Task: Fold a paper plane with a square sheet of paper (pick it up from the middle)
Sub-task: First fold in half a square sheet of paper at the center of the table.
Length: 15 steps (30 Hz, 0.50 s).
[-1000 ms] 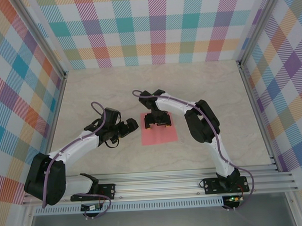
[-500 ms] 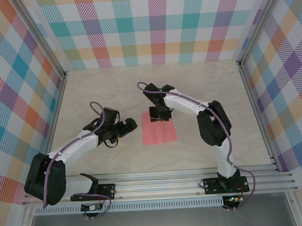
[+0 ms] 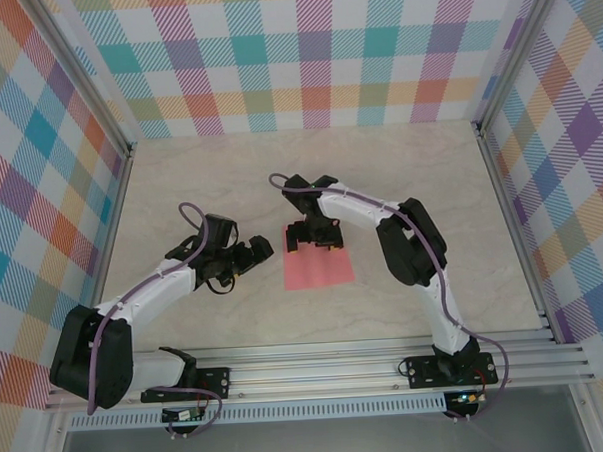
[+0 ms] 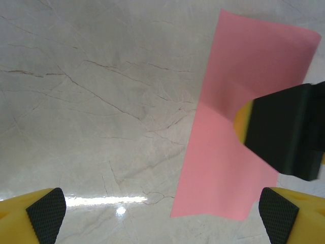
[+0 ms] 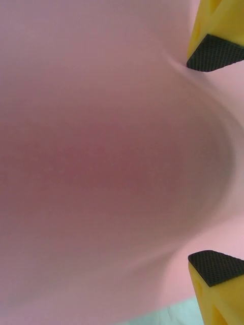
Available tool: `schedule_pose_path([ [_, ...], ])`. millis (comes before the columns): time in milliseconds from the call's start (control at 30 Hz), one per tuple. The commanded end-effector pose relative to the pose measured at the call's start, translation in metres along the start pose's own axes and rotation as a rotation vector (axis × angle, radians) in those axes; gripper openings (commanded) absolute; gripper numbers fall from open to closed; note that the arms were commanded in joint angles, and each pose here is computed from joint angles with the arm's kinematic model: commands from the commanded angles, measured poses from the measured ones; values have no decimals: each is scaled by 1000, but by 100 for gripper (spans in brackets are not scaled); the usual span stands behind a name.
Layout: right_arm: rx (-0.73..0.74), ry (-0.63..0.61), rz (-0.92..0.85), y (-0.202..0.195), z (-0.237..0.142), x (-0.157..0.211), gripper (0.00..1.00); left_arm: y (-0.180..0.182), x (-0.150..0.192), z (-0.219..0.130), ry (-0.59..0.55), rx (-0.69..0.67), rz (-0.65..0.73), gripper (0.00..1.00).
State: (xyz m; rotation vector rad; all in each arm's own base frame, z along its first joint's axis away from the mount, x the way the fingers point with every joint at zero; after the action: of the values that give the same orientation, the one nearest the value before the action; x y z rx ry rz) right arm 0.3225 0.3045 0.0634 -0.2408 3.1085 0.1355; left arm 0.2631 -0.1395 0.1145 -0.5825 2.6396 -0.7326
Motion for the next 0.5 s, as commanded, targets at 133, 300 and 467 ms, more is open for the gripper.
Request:
schedule_pose_path([
  [133, 89, 45, 21, -6, 19, 8, 83, -2, -5, -3, 0, 0, 4, 100],
  [300, 61, 38, 15, -3, 14, 9, 63, -2, -6, -2, 0, -2, 4, 100],
  [467, -13, -25, 47, -4, -13, 1, 46, -4, -7, -3, 2, 1, 5, 100],
])
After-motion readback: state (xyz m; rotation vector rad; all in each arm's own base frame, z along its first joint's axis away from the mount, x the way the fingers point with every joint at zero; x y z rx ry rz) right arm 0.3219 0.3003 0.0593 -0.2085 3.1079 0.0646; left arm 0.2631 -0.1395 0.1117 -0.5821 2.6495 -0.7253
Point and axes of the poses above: each hand's point on the last joint's axis, 136 mm out from that joint toward the fingers, its own z axis out along the fingers, its own y axis along the line the jaws close on, x = y × z, the point moved 4 cm from there along -z, back along the fingers, and after that the axes turned 3 degrees about -z, right-handed, at the moved point
